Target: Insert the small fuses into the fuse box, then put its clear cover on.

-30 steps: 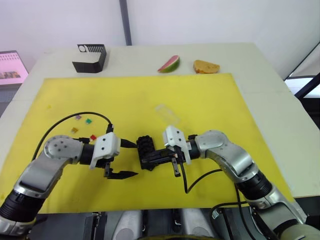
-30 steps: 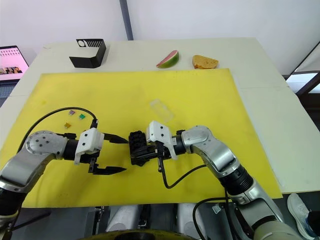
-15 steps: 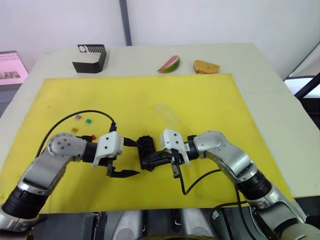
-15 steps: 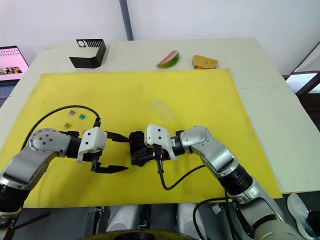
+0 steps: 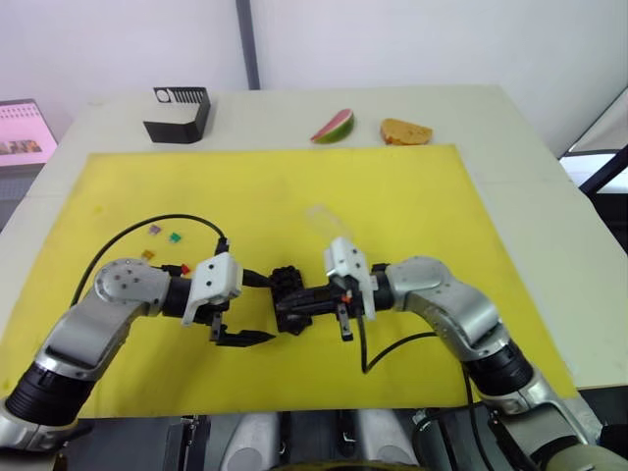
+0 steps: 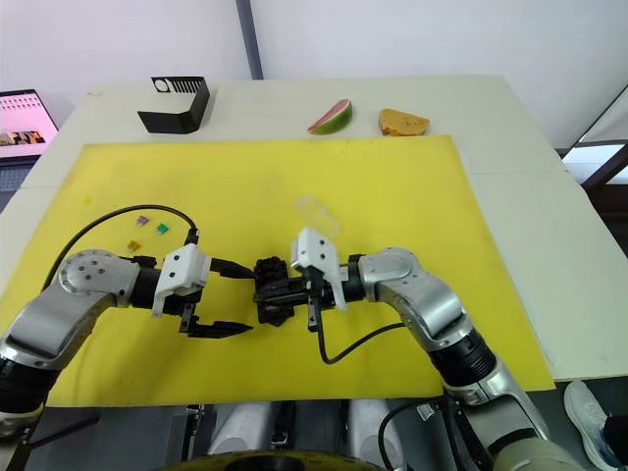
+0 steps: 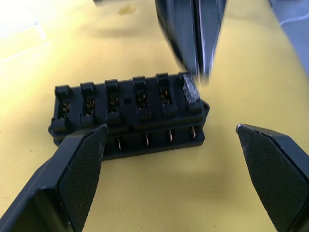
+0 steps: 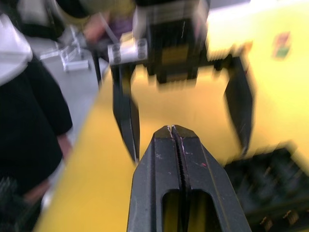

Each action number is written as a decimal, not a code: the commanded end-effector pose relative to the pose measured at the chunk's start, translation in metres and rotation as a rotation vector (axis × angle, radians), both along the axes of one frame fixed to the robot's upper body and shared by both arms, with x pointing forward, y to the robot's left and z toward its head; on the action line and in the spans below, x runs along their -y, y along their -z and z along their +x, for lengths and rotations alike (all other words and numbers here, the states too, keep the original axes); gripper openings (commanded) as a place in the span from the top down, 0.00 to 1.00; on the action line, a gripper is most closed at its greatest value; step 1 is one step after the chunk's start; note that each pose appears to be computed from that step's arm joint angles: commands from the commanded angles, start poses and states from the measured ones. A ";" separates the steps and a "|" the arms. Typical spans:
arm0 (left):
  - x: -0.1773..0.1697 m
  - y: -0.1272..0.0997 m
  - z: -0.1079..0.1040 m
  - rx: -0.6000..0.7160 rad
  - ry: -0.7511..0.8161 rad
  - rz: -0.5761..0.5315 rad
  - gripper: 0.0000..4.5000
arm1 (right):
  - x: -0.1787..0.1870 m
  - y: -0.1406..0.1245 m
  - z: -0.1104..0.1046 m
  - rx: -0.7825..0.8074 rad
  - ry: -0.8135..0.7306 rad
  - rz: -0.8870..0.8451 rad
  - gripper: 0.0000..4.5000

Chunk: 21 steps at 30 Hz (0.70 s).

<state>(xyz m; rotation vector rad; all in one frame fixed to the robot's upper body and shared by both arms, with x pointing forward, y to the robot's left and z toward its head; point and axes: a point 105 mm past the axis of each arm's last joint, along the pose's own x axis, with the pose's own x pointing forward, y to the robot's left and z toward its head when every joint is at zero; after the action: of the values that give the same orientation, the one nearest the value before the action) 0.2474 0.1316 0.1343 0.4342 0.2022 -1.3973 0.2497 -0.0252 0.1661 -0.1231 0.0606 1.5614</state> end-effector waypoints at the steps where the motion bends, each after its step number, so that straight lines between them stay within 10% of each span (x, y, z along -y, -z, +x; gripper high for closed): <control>1: -0.006 -0.024 -0.002 0.009 -0.065 -0.112 0.00 | 0.028 -0.023 0.011 0.065 0.148 0.012 0.99; 5: -0.025 -0.022 -0.010 -0.057 -0.187 -0.134 0.00 | 0.074 -0.027 0.033 0.090 0.388 -0.033 0.88; 14: -0.175 0.018 -0.057 -0.248 -1.018 -0.269 0.00 | 0.210 -0.020 0.037 0.087 0.870 -0.134 0.04; 21: -0.232 0.022 -0.090 -0.309 -1.245 -0.296 0.00 | 0.229 -0.016 0.036 0.082 0.913 -0.171 0.01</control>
<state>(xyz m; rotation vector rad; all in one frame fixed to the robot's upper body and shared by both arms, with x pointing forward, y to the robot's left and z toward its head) 0.1560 0.3559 0.0998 -0.2193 0.4527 -0.2498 0.2851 -0.2553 0.1684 -0.2175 0.2103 0.6300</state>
